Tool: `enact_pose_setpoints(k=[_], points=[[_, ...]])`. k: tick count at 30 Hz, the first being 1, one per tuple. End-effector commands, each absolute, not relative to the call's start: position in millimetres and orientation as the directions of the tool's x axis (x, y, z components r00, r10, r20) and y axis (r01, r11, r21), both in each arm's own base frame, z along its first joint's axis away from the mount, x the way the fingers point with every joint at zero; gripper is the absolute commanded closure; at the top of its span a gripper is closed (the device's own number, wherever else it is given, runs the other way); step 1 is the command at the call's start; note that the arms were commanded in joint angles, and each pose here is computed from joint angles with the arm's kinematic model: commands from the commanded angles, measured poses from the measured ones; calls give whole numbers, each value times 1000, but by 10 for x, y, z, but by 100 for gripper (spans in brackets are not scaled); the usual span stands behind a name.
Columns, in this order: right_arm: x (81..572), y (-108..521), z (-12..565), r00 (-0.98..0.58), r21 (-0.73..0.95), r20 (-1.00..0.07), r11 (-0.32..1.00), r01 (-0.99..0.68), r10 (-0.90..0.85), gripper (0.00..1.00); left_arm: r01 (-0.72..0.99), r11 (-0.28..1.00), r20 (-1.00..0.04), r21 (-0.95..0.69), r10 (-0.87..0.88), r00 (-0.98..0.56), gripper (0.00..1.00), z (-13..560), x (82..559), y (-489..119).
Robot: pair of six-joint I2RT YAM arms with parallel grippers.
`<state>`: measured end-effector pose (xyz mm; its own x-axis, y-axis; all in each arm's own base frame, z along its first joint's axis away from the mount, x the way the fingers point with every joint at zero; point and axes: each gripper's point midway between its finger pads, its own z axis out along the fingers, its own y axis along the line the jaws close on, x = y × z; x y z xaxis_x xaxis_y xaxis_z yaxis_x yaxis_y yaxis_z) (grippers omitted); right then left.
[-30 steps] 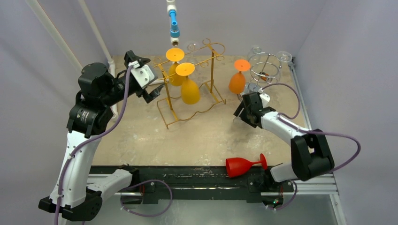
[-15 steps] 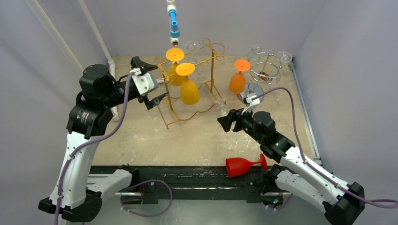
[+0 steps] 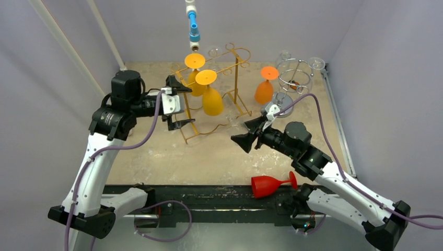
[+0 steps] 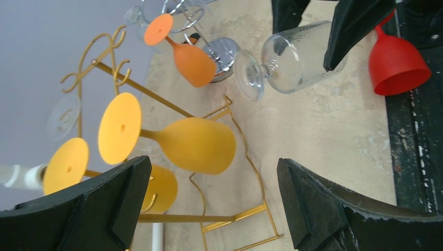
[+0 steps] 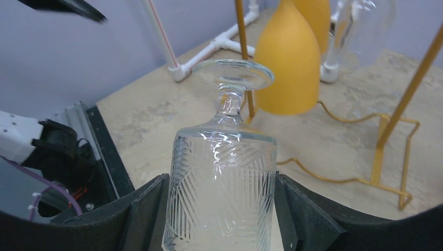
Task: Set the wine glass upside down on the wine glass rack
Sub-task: Pick up the wine glass at the center of the board, then turn the wine glass upside down at the wine rack.
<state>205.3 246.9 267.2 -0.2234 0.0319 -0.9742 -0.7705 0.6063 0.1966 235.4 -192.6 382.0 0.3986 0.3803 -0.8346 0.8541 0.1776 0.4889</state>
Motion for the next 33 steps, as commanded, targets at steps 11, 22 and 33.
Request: enact_pose_setpoints(k=[11, 22, 33], points=[[1887, 3101, 4170, 7, 125, -942, 369, -921, 336, 100, 891, 105, -886, 442, 209, 414, 18, 3885, 2173, -2207], [1896, 3406, 4266, -32, 171, -913, 310, -935, 406, 100, 851, 145, -857, 505, 203, 474, 74, 4070, 2180, -2171], [1933, 3761, 4012, -173, 244, -947, 255, -936, 272, 81, 785, 140, -787, 603, 267, 556, 100, 4037, 2223, -2094]])
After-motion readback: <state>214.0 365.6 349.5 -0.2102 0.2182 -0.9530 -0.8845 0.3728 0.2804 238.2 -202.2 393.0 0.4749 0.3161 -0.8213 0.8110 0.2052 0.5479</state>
